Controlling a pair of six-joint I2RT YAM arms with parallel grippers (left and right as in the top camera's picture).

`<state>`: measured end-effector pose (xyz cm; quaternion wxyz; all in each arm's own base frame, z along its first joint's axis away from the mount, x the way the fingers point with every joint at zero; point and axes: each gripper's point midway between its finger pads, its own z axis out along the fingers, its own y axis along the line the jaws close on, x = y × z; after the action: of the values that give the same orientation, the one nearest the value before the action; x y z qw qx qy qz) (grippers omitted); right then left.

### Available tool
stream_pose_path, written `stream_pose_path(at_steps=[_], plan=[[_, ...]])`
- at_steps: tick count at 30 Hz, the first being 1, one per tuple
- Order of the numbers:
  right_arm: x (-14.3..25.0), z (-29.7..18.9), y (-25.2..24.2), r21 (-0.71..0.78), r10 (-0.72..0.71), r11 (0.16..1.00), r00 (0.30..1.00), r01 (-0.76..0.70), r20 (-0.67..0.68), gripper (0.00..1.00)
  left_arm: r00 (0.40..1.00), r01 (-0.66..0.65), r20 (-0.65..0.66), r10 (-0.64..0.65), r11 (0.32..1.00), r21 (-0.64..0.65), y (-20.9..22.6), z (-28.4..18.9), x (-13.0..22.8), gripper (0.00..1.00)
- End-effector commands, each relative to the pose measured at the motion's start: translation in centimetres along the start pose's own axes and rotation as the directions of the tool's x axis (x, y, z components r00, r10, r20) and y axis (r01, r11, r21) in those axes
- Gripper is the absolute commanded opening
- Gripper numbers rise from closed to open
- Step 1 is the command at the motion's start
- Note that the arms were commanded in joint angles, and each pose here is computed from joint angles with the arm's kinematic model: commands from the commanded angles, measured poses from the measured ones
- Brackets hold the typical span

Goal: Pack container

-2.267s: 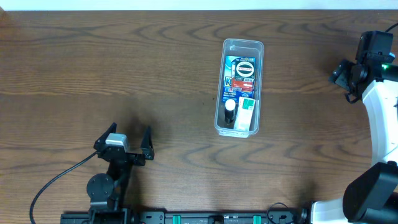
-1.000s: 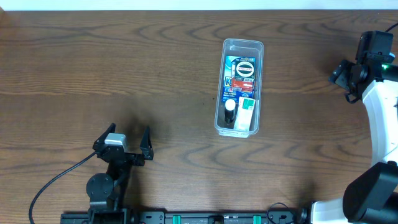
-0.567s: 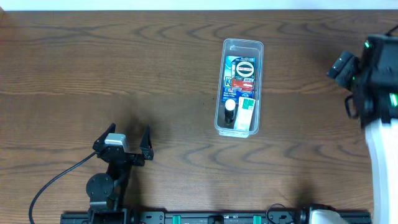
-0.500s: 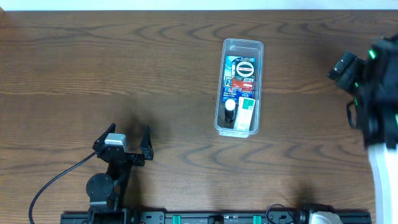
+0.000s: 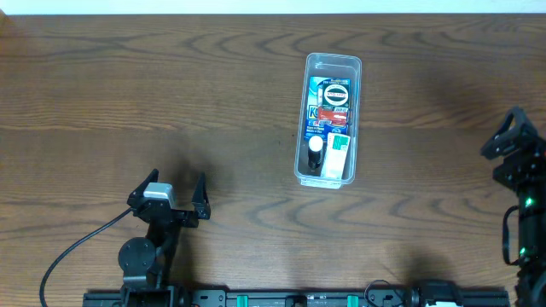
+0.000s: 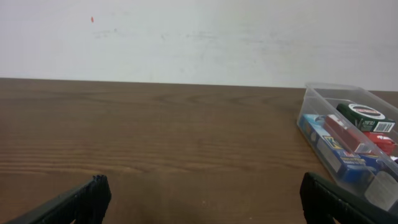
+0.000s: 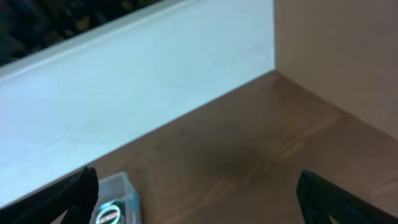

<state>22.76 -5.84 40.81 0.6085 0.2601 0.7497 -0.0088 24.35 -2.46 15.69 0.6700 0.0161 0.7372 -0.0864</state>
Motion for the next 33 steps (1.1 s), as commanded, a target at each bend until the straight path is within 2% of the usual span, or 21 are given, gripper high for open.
stream_pose_path(at_steps=[1, 8, 11, 17, 26, 33], plan=[[3.3, 1.0, 0.6, -0.073, -0.011, 0.997, 0.999, 0.008, -0.04, 0.99, 0.999, -0.001, -0.046, 0.001, 1.0, -0.003, 0.2, 0.1, 1.5, 0.98], [8.1, 2.6, 3.2, -0.352, 0.002, 0.935, 0.992, 0.044, 0.128, 0.99, 0.999, -0.002, -0.046, 0.001, 1.0, -0.003, 0.2, 0.1, 1.5, 0.98], [10.3, 2.9, 3.3, -0.419, 0.025, 0.906, 0.983, 0.054, 0.182, 0.99, 0.999, -0.002, -0.046, 0.001, 1.0, -0.003, 0.2, 0.1, 1.5, 0.98], [15.1, 3.8, 2.0, -0.455, 0.051, 0.888, 0.971, 0.063, 0.234, 0.99, 0.999, -0.001, -0.046, 0.001, 1.0, -0.003, 0.2, 0.1, 1.5, 0.98], [18.8, 4.1, 1.3, -0.505, 0.064, 0.859, 0.962, 0.083, 0.267, 0.99, 0.999, -0.002, -0.046, 0.001, 1.0, -0.004, 0.2, 0.1, 1.5, 0.98], [21.0, 4.0, 1.7, -0.496, -0.071, 0.842, 0.954, 0.213, 0.291, 0.99, 0.999, -0.002, -0.046, 0.001, 1.0, -0.004, 0.2, 0.1, 1.5, 0.98]])
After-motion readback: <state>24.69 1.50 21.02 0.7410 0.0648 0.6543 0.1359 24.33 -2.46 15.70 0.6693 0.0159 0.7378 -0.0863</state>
